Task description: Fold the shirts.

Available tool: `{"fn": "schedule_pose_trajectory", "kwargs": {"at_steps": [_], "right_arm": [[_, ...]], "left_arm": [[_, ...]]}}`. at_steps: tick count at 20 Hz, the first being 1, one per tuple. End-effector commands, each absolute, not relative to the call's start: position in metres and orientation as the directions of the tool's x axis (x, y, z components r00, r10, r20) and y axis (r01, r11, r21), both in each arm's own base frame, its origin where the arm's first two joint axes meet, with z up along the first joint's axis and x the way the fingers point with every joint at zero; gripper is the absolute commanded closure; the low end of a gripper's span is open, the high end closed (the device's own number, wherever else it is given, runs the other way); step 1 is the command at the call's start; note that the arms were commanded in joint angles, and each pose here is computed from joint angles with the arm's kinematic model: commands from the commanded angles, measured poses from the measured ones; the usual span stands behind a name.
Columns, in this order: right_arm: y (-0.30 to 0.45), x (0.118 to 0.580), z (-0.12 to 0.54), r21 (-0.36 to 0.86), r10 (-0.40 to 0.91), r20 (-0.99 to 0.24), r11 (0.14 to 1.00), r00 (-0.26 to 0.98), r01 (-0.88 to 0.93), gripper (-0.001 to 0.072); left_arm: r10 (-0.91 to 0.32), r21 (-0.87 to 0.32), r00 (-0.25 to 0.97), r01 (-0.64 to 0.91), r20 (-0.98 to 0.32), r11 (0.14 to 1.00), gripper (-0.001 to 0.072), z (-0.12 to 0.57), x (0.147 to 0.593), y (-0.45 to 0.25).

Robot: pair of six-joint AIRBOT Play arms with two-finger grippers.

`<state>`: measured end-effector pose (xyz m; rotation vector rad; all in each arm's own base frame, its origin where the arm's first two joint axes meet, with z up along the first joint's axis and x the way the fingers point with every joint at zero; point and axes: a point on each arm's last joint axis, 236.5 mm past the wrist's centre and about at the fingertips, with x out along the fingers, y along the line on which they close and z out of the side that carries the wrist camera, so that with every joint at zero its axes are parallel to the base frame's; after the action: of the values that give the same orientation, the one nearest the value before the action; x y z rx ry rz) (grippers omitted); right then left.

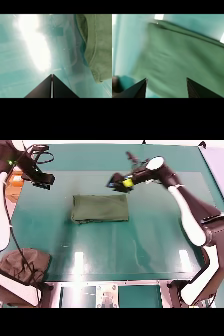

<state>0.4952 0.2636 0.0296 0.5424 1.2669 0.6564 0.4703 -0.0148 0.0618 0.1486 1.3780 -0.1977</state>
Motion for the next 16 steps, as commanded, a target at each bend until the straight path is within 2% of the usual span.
{"fn": "schedule_pose_trajectory", "kwargs": {"at_steps": [1,5,9,13,15,16], "right_arm": [[0.170,0.479,-0.005,0.620,0.617,-0.783,0.784,0.074,0.033,0.0162],[0.187,0.460,-0.066,0.620,0.618,-0.784,0.775,0.054,0.121,0.0160],[0.240,0.466,-0.086,0.670,0.657,-0.742,0.735,0.133,0.105,0.0160],[0.275,0.466,-0.093,0.711,0.697,-0.703,0.692,0.143,0.126,0.0168],[0.284,0.466,-0.086,0.732,0.718,-0.680,0.674,0.146,0.098,0.0525],[0.284,0.467,-0.083,0.736,0.722,-0.676,0.670,0.145,0.095,0.0472]], "left_arm": [[-0.053,-0.013,0.176,0.221,-0.983,0.975,0.0681,0.061,0.470,-0.014],[-0.054,-0.017,0.182,0.200,-0.982,0.980,0.0681,0.062,0.471,-0.015],[-0.058,-0.021,0.190,0.196,-0.980,0.980,0.0680,0.062,0.473,-0.016],[-0.069,-0.032,0.183,0.199,-0.981,0.980,0.0681,0.062,0.471,-0.018],[-0.069,-0.032,0.179,0.199,-0.981,0.980,0.0680,0.062,0.470,-0.018],[-0.069,-0.033,0.175,0.199,-0.982,0.979,0.0680,0.062,0.469,-0.018]]}}
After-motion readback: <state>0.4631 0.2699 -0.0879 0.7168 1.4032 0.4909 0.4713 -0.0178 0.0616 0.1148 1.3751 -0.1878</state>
